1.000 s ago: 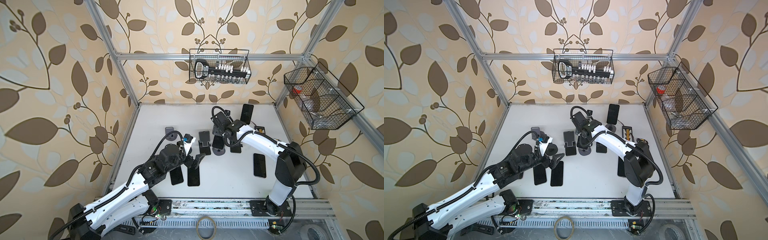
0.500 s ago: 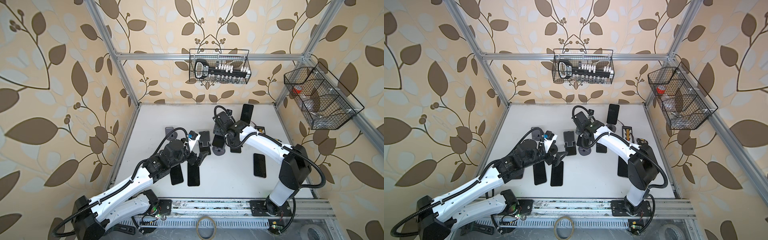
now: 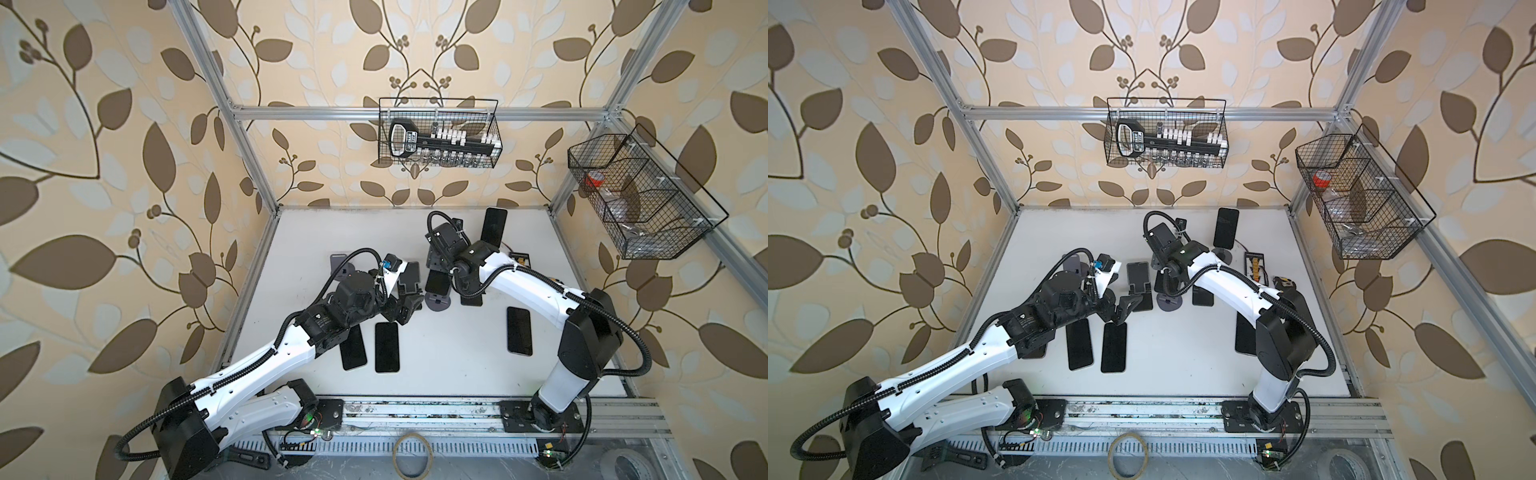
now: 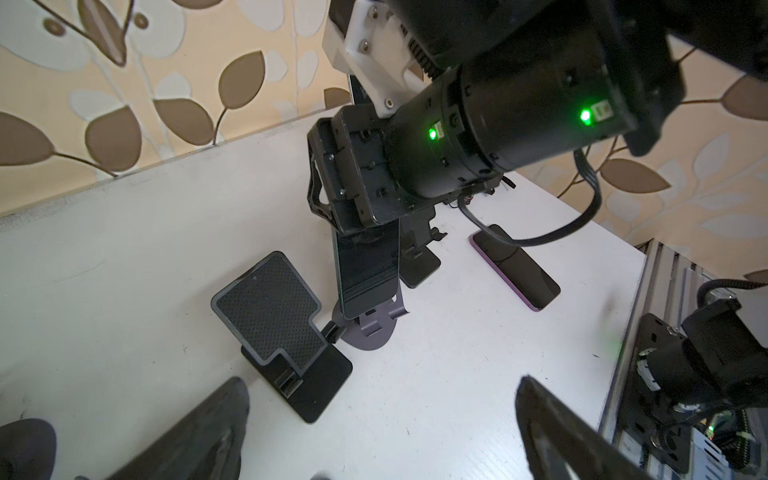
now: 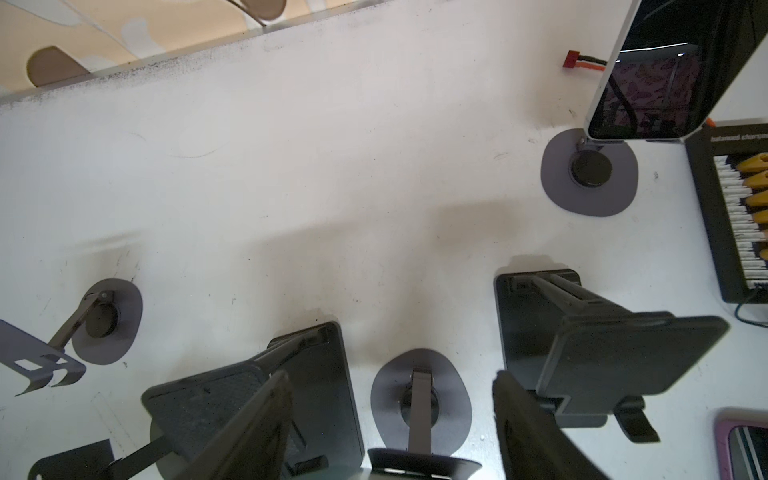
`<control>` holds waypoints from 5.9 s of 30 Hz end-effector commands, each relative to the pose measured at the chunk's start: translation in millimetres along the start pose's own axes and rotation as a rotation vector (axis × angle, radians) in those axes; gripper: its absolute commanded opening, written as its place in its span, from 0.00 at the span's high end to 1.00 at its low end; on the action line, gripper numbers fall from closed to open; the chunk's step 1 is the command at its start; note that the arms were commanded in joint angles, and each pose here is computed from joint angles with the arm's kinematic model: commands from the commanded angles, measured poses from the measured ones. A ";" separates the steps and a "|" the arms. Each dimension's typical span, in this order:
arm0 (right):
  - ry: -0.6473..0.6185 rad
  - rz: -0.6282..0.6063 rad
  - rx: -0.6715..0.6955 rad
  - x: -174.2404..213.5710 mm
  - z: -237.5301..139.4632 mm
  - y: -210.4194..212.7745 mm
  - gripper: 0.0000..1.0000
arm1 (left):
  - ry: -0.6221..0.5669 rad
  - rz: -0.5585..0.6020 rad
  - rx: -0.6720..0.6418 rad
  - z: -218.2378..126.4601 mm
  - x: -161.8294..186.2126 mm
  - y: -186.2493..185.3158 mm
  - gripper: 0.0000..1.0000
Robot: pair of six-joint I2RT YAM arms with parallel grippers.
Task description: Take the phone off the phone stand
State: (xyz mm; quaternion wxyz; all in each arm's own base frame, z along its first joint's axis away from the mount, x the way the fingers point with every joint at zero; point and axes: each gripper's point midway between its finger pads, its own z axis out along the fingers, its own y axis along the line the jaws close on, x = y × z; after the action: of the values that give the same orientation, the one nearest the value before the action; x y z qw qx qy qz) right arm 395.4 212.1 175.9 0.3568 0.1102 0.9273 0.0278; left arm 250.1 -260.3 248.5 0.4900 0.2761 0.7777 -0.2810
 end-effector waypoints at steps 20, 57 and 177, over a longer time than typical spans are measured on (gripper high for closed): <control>0.068 0.030 -0.207 -6.9 -90.6 -2.2 0.65 | -0.087 -0.025 -0.123 -6.0 -43.4 15.4 0.01; 0.646 -0.224 -0.149 220.8 -61.4 38.8 0.65 | -0.040 -0.173 -0.164 -177.5 36.2 17.5 0.01; 0.564 -0.284 -0.076 168.3 -76.9 71.6 0.09 | -0.055 -0.134 -0.101 -119.6 88.9 20.1 0.01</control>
State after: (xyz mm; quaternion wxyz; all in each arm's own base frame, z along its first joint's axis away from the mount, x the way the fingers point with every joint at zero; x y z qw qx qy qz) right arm 235.0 330.3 98.7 0.0558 -0.0462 0.9963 0.0472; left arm 157.6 -150.0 196.0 0.4872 0.1975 0.8037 -0.2787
